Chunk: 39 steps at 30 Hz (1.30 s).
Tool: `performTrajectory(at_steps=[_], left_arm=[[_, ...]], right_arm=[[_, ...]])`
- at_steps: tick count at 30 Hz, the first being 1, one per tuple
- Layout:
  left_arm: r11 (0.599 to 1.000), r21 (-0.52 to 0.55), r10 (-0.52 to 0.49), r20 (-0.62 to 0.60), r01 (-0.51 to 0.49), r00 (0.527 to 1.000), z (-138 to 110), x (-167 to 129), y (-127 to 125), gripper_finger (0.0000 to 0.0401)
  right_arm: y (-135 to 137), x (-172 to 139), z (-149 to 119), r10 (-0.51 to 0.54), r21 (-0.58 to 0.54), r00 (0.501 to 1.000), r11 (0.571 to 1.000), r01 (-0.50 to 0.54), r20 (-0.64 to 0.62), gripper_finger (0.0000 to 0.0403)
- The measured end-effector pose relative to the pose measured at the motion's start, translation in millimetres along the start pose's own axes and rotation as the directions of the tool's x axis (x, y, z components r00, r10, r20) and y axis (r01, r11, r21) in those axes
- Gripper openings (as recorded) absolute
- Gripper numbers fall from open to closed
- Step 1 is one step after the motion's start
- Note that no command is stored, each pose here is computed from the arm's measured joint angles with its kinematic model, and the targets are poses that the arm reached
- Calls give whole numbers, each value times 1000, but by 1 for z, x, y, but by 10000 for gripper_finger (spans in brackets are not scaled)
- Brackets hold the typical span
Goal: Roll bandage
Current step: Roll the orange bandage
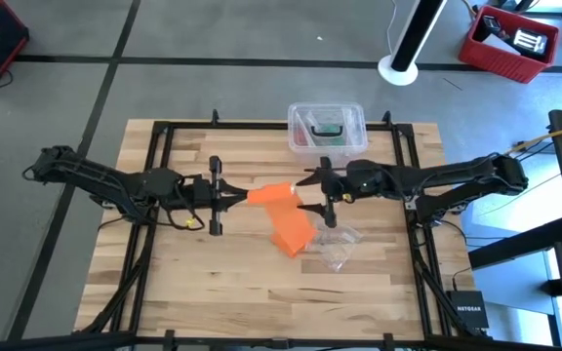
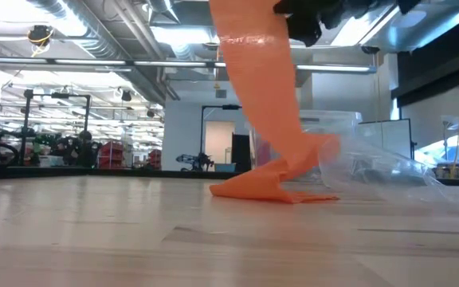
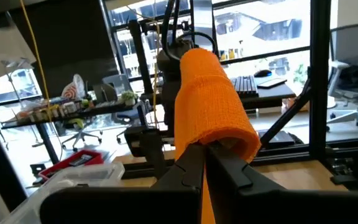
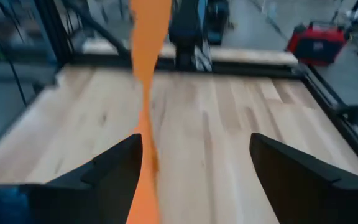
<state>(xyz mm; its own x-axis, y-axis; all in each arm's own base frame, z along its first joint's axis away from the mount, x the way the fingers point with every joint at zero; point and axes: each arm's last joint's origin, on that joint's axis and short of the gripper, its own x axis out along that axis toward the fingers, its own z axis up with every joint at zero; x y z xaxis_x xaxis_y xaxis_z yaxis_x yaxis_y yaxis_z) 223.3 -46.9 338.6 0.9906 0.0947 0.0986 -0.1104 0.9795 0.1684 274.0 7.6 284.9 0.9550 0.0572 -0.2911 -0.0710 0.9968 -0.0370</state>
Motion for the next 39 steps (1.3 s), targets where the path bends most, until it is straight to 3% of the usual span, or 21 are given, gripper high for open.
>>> performTrajectory(at_steps=[3, 11, 14, 17, 21, 23, 30, 34, 39], left_arm=[[1000, 7, 6, -2, -6, 1000, 0, 0, 1, 0], [1000, 2, 23, -14, -23, 1000, -2, 2, 5, 0], [1000, 3, 21, -23, -21, 1000, -3, 2, 5, 0], [1000, 4, 21, -22, -21, 1000, -3, 2, 5, 0], [999, 15, 31, -25, -31, 999, -3, 2, 5, 0], [997, 28, 66, -31, -65, 997, -3, 2, 6, 0], [956, 121, 278, -70, -269, 958, -4, 0, 12, 0], [953, 131, 284, -60, -275, 957, -3, 0, 13, 0], [937, 164, 324, -79, -309, 943, -6, 3, 12, 0]], right_arm=[[1, 7, -9, 4, 16, 998, 1000, -5, 60, 298], [2, 39, -21, 68, 46, 996, 996, -71, 59, 298], [3, 46, -21, 81, 41, 995, 996, -84, 53, 278], [2, 50, -20, 80, 33, 993, 996, -83, 81, 215], [6, 50, -21, 107, 5, 992, 994, -108, 73, 65], [14, 49, -22, 130, -26, 990, 991, -129, 58, 19], [60, 46, -20, 173, -100, 984, 981, -167, 50, 6], [75, 43, -7, 122, -131, 989, 985, -111, 78, 13], [90, 39, 21, 161, -172, 983, 974, -144, 85, 5]])
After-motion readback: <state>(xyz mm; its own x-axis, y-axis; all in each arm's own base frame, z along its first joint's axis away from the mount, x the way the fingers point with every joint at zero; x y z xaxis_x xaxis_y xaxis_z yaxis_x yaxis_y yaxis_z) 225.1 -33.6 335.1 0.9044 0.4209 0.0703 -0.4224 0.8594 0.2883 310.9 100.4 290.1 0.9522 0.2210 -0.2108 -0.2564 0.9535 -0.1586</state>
